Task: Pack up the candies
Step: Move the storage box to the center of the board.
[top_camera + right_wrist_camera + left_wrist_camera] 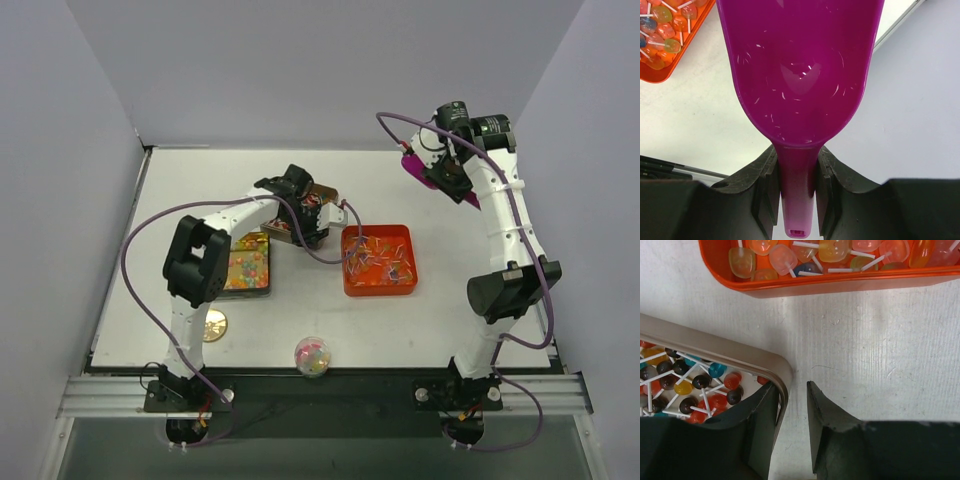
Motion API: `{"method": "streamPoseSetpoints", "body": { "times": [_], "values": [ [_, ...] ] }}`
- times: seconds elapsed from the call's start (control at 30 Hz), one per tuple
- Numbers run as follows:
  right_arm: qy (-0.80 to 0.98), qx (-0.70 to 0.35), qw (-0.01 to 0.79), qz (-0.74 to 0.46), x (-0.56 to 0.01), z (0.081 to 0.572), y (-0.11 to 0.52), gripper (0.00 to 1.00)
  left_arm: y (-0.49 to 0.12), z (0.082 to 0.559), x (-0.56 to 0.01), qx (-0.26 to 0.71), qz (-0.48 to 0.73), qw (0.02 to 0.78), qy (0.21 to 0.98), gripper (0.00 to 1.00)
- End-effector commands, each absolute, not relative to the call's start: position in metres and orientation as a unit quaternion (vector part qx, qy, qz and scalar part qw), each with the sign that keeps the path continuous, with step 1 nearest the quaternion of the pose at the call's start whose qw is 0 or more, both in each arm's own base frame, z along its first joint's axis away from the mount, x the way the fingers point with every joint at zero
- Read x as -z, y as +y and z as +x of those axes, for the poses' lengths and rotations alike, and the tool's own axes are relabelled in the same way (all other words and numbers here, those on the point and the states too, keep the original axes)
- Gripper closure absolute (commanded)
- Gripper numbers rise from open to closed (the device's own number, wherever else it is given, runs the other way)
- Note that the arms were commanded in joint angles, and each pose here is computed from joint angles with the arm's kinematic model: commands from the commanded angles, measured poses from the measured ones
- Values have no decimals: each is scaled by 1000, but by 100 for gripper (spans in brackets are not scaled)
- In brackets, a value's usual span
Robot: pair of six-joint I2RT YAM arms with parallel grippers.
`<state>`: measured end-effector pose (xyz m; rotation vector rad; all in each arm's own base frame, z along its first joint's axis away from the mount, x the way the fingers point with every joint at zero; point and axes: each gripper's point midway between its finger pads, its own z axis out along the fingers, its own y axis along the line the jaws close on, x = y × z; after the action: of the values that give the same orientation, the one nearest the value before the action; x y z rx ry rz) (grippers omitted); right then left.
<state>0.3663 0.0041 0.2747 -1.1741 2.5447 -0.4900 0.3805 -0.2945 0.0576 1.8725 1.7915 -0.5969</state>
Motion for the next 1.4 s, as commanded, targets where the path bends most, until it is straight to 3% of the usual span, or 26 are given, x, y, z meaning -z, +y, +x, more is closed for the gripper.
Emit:
{"method": "streamPoseSetpoints", "body": {
  "times": [0.0, 0.33, 0.67, 0.87, 1.37],
  "values": [
    [889, 168, 153, -397, -286, 357, 1, 100, -311, 371, -50, 215, 688, 226, 655, 62],
    [888, 167, 154, -399, -286, 358, 3, 100, -329, 370, -49, 196, 654, 223, 696, 68],
    [885, 167, 157, -405, -286, 362, 9, 100, -344, 367, -96, 209, 600, 265, 726, 80],
    [882, 173, 153, -411, -285, 363, 12, 100, -367, 360, -85, 203, 582, 243, 748, 82],
    [881, 178, 153, -411, -289, 354, 10, 100, -357, 288, -71, 207, 538, 221, 787, 82]
  ]
}}
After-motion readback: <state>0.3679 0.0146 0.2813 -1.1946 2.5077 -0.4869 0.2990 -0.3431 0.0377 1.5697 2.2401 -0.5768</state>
